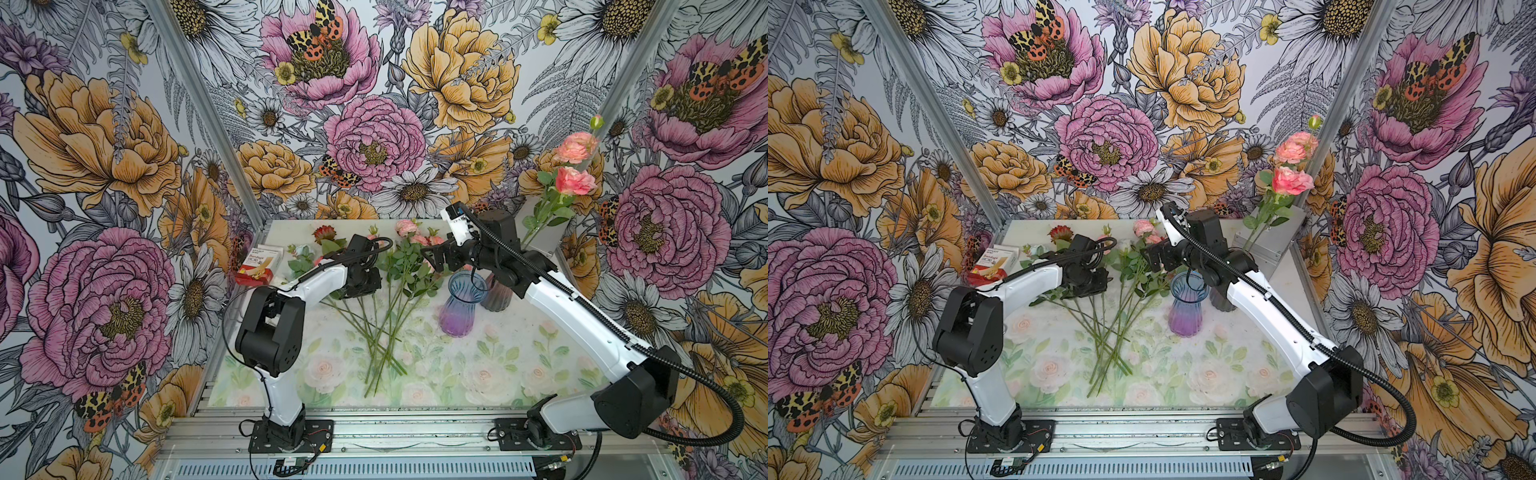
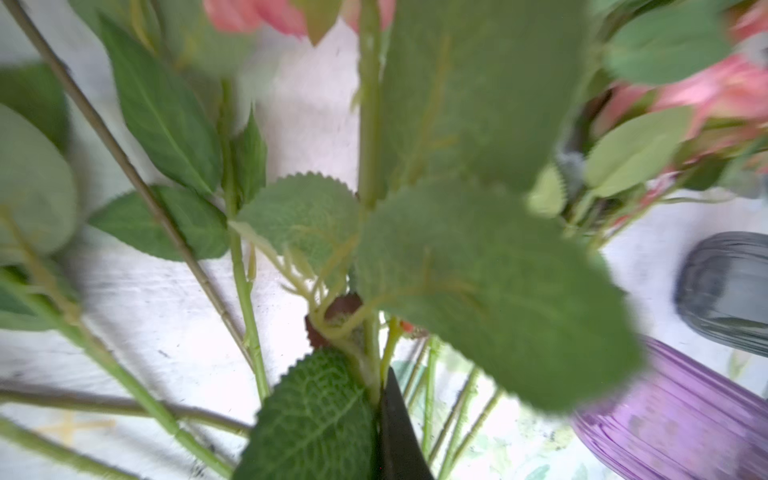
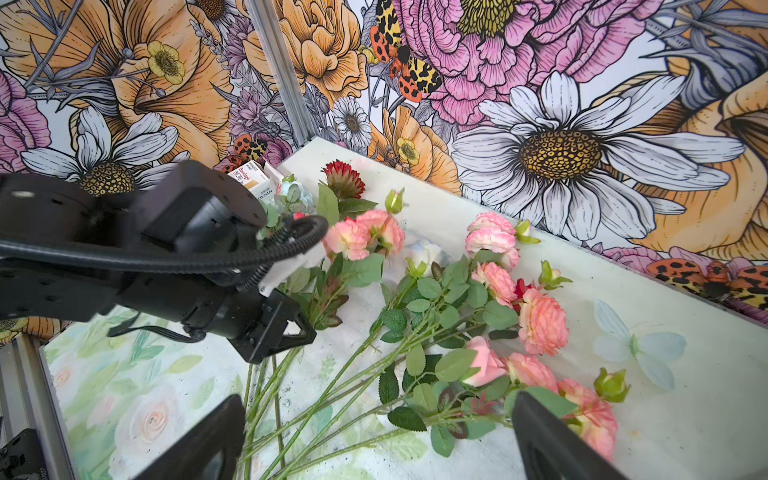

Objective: Place the pink flowers into the vase
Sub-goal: Pick up the flower at the center of the board.

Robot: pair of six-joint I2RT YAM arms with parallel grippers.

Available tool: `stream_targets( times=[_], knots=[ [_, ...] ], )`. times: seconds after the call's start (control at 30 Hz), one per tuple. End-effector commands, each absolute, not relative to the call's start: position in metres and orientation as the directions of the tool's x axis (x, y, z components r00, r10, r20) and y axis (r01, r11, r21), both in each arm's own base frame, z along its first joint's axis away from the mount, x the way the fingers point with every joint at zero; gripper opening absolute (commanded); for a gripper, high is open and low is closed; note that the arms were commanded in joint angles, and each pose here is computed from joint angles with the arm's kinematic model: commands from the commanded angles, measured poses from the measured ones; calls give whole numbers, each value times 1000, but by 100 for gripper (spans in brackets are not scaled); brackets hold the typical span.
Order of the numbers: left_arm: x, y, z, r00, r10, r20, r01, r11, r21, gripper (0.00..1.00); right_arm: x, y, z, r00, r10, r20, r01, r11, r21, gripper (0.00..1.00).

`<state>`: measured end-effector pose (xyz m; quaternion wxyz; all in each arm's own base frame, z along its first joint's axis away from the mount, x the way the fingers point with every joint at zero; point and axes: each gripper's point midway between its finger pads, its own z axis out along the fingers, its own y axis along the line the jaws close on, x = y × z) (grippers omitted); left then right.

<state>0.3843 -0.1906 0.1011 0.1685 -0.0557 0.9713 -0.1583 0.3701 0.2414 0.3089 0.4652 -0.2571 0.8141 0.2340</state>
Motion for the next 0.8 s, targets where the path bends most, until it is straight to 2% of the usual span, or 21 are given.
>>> stream_targets(
  times=[0.0,0.13,0.23,0.43,0.57,0.77],
  knots=[
    [411,-177,184,-819,-162,-551,22,949,-313,0,370,237,322,-424,-163,-891,-618,771,153,99],
    [420,-174,250,-675,-203,-710,97,929,-358,0,366,238,328,-417,-155,-895,-636,754,166,99],
    [422,-180,301,-560,-266,-785,166,892,-420,0,361,241,333,-412,-147,-899,-652,737,178,99],
    [423,-212,366,-456,-394,-798,289,782,-552,0,354,254,342,-420,-116,-900,-695,678,237,94],
    [423,-230,392,-439,-456,-774,348,708,-614,0,348,260,346,-424,-106,-899,-718,645,262,86],
    [415,-271,409,-460,-451,-765,417,651,-635,0,337,276,350,-417,-113,-902,-759,589,277,76]
  ],
)
